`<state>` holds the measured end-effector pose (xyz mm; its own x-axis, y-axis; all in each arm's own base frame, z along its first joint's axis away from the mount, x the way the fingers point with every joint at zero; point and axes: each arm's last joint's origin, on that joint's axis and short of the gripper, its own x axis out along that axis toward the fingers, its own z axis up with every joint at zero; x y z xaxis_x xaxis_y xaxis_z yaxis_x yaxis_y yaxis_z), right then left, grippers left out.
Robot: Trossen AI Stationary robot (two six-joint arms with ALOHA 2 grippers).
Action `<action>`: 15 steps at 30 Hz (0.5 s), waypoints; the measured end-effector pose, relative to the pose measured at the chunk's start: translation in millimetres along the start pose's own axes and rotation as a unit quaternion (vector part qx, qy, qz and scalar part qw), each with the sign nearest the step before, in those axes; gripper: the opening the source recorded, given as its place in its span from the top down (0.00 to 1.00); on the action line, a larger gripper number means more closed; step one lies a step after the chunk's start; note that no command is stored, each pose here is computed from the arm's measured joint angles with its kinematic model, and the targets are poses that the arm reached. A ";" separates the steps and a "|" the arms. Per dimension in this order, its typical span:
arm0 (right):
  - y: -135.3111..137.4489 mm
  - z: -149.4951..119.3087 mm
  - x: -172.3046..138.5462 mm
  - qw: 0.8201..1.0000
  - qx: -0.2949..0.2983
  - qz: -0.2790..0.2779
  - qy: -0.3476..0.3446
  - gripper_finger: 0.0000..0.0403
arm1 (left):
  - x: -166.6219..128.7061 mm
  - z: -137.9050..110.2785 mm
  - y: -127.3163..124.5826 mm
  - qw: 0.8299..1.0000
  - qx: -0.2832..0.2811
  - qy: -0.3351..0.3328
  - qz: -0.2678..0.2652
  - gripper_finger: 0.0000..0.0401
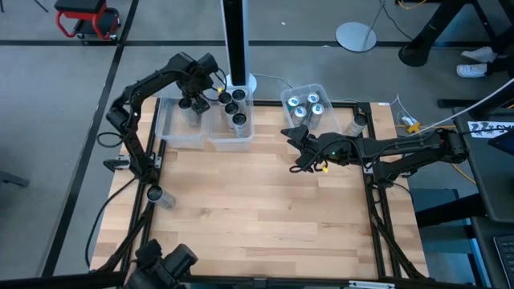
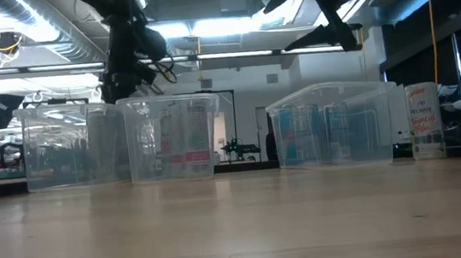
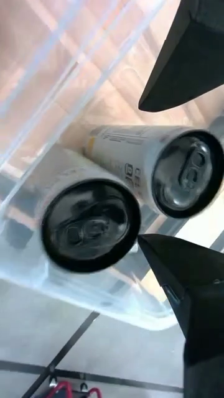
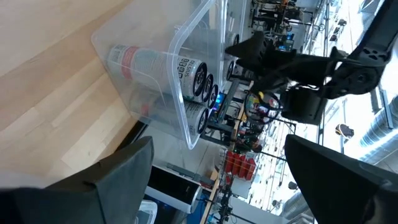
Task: Sort soda cans
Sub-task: Put the bottom white-yellow soda can into the top left transparent bin
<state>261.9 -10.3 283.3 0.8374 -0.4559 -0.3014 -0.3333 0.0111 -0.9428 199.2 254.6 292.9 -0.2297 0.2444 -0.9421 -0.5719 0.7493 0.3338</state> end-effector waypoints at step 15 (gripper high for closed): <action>-0.1 0.0 -0.1 1.000 0.000 0.000 0.000 0.11 | -92.3 -54.5 -2.8 0.986 -0.039 -0.161 0.004 0.20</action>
<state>261.8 -10.3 283.4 0.8375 -0.4559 -0.3011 -0.3330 0.0111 -0.9429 179.1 196.4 380.6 0.0209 0.4422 -0.8967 -0.6330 0.7001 0.3305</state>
